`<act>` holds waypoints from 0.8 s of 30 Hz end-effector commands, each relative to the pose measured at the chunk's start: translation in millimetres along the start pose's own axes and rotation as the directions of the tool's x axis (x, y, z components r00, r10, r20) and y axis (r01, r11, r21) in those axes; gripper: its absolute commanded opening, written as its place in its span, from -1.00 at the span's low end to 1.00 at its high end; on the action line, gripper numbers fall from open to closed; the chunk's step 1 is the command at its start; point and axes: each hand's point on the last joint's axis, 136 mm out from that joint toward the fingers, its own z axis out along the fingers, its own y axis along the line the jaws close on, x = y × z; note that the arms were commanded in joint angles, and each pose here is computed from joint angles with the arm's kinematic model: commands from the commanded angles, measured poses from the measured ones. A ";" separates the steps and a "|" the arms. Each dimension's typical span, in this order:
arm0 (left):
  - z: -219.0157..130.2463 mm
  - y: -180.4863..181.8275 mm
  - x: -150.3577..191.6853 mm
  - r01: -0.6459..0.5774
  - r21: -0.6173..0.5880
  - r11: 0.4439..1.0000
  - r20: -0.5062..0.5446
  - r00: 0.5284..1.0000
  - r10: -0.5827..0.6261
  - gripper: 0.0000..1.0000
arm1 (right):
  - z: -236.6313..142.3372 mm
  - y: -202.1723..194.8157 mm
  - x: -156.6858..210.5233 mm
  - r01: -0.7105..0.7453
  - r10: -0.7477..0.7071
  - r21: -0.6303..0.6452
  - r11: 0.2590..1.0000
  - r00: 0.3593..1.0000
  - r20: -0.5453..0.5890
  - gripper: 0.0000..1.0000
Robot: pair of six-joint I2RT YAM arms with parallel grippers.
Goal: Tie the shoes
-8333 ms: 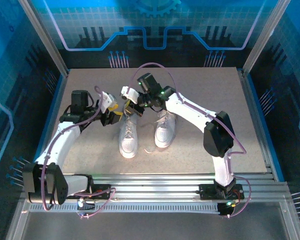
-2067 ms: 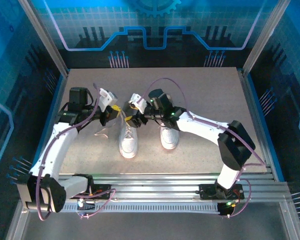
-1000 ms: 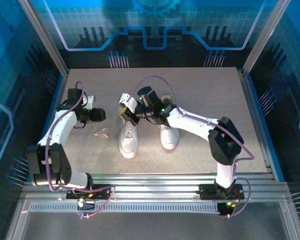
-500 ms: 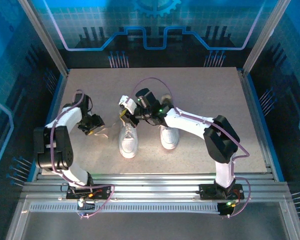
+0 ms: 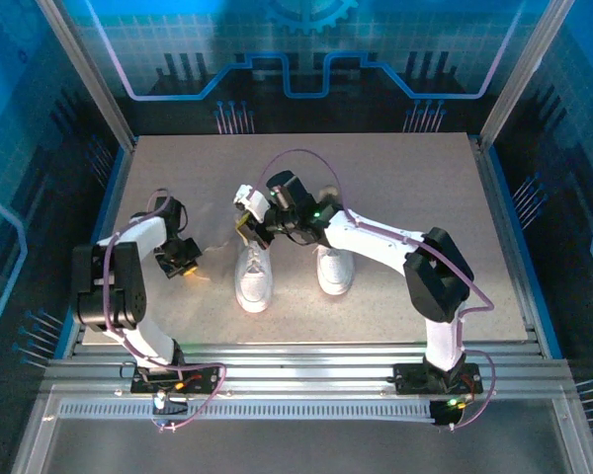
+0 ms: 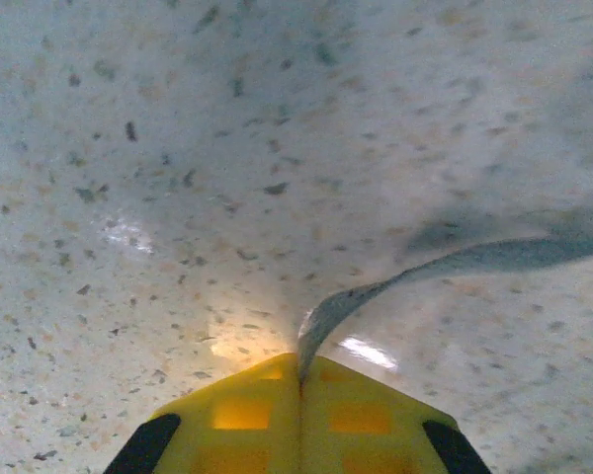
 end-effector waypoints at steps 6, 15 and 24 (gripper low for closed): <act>-167.3 -89.8 23.1 -0.389 0.417 0.821 0.371 0.898 0.237 -1.00 | 1.5 -15.8 -3.8 -0.130 0.132 0.043 0.991 0.990 -0.039 -1.00; -174.8 -136.9 135.3 -0.566 0.445 0.694 0.474 0.806 0.354 -1.00 | -8.8 -34.2 -9.7 -0.173 0.176 0.074 0.982 0.984 -0.040 -1.00; -154.9 -199.7 202.6 -0.767 0.402 0.500 0.546 0.639 0.542 -1.00 | -14.6 -27.6 -13.7 -0.122 0.122 -0.001 0.993 0.992 -0.038 -1.00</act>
